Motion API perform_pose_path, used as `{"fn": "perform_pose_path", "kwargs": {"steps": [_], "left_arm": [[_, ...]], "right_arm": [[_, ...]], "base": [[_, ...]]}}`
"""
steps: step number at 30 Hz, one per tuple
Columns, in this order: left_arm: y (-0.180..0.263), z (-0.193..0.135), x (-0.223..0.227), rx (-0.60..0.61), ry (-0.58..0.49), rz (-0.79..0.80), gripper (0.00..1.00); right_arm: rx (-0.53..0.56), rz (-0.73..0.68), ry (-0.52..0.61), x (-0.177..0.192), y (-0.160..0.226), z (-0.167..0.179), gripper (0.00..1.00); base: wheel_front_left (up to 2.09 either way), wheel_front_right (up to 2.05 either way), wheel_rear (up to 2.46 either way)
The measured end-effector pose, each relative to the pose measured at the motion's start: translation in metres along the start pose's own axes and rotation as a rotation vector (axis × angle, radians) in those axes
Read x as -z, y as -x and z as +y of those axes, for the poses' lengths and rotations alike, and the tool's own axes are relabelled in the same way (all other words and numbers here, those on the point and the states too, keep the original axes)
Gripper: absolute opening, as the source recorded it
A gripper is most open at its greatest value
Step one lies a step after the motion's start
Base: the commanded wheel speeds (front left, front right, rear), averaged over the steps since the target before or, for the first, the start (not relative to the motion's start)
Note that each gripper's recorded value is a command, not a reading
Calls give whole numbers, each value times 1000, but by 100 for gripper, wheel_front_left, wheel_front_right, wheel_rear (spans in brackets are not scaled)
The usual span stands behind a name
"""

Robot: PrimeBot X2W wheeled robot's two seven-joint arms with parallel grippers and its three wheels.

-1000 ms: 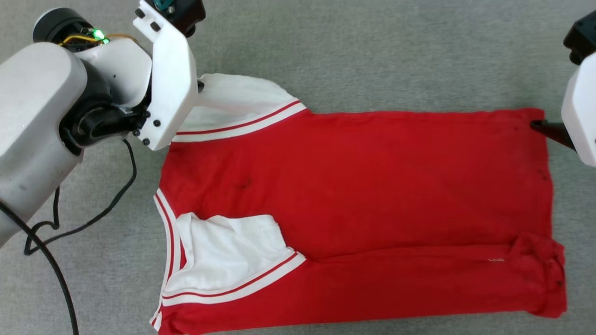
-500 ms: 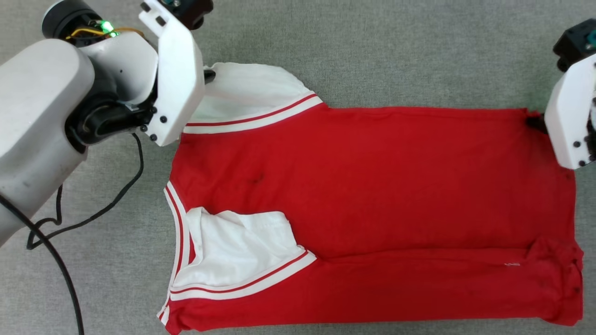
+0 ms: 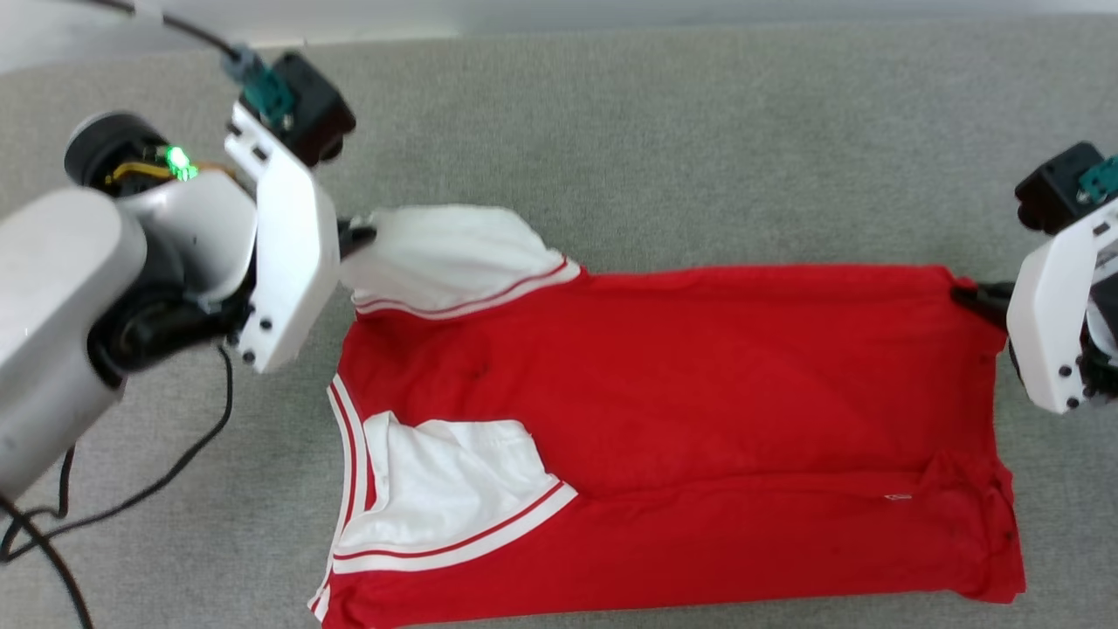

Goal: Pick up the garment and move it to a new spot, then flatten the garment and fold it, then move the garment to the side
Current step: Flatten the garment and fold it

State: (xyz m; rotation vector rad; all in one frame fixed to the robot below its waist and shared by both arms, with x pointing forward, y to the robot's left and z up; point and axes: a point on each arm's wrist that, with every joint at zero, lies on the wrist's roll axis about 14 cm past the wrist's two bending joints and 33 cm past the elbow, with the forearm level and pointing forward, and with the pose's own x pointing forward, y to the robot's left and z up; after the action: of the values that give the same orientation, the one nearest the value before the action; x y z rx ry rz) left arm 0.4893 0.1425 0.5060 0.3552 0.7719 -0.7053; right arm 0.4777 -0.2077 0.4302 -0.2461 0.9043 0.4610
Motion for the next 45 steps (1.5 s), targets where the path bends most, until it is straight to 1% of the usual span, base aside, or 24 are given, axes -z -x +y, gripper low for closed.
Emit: {"fn": "perform_pose_path", "kwargs": {"steps": [4, 10, 15, 19, 24, 27, 29, 30, 31, 32, 33, 36, 40, 45], "left_arm": [[16, -17, 13, 6, -12, 6, 0], [35, -45, 43, 16, 7, 43, 0], [44, -69, 73, 45, 49, 78, 0], [42, -90, 105, 85, 105, 128, 0], [33, -110, 147, 133, 163, 224, 0], [23, -121, 165, 164, 206, 262, 0], [17, -124, 169, 172, 221, 265, 0], [15, -124, 170, 171, 226, 260, 7], [13, -122, 169, 166, 222, 247, 89], [12, -119, 166, 155, 211, 225, 100], [11, -117, 164, 144, 205, 211, 100], [14, -110, 154, 112, 180, 156, 100], [24, -95, 125, 33, 151, 14, 100], [42, -67, 80, -140, 96, -228, 100]], "right_arm": [[-7, -33, 7, 8, 17, 9, 0], [-26, -53, -1, 28, 37, 23, 0], [-45, -42, -27, 53, 46, 33, 0], [-64, -9, -48, 76, 47, 42, 0], [-85, 60, -47, 104, 38, 53, 0], [-100, 102, -60, 118, 29, 60, 0], [-97, 110, -62, 121, 25, 60, 0], [-93, 113, -63, 122, 24, 59, 0], [-87, 107, -61, 122, 23, 57, 12], [-85, 100, -62, 120, 23, 57, 68], [-84, 88, -65, 118, 23, 57, 100], [-81, 19, -83, 103, 28, 57, 100], [-72, -122, -98, 71, 43, 53, 100], [-28, -330, -118, 27, 68, 37, 100]], "base": [[0, 0, 0], [0, 0, 0], [0, 0, 0], [0, 0, 0], [0, 0, 0], [0, 0, 0], [0, 0, 0], [0, 0, 0], [0, 0, 0], [0, 0, 0], [0, 0, 0], [0, 0, 0], [0, 0, 0], [0, 0, 0]]}}
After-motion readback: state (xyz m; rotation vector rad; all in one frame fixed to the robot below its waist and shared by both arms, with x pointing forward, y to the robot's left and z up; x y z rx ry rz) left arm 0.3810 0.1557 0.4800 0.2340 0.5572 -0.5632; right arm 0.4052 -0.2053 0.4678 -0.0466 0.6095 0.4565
